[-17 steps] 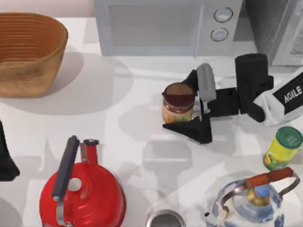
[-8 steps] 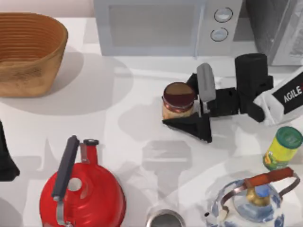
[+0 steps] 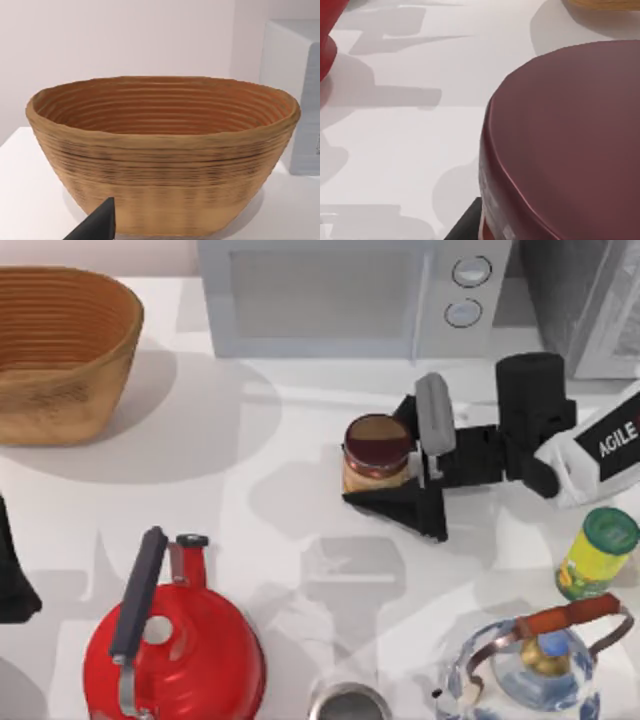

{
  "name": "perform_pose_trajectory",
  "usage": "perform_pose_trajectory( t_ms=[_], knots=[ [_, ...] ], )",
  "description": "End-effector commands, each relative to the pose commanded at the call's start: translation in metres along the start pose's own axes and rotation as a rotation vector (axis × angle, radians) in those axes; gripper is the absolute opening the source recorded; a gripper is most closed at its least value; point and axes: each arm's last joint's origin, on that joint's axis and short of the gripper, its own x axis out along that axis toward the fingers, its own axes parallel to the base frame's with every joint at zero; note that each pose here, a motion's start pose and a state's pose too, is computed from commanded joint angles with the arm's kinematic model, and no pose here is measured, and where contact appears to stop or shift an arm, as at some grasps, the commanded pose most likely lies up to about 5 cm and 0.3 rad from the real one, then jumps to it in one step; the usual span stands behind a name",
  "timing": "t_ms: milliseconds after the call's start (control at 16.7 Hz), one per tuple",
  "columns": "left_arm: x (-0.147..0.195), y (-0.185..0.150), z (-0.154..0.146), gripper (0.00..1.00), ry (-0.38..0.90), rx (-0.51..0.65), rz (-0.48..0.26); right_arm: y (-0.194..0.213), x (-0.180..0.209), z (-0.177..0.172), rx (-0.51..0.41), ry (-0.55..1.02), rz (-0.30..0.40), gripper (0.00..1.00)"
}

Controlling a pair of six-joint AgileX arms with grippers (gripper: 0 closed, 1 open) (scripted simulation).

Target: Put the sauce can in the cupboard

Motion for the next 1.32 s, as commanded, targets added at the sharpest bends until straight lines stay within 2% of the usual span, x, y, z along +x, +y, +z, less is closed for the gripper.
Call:
perform_pose_trajectory(
  t_ms=[180,300,540,1080,1320],
  knots=[
    [0.000,0.000,0.000,1.00,0.000,0.000,0.000,-0.001,-0.001,0.001,-0.001,-0.001,-0.002,0.00],
    [0.000,0.000,0.000,1.00,0.000,0.000,0.000,0.002,0.006,0.010,-0.009,-0.006,0.021,0.00],
    [0.000,0.000,0.000,1.00,0.000,0.000,0.000,0.006,0.011,0.044,-0.009,-0.003,0.035,0.00],
    [0.000,0.000,0.000,1.00,0.000,0.000,0.000,0.001,-0.024,0.138,0.006,0.003,0.006,0.00],
    [0.000,0.000,0.000,1.00,0.000,0.000,0.000,-0.001,-0.031,0.147,0.000,0.000,-0.004,0.00]
  ],
)
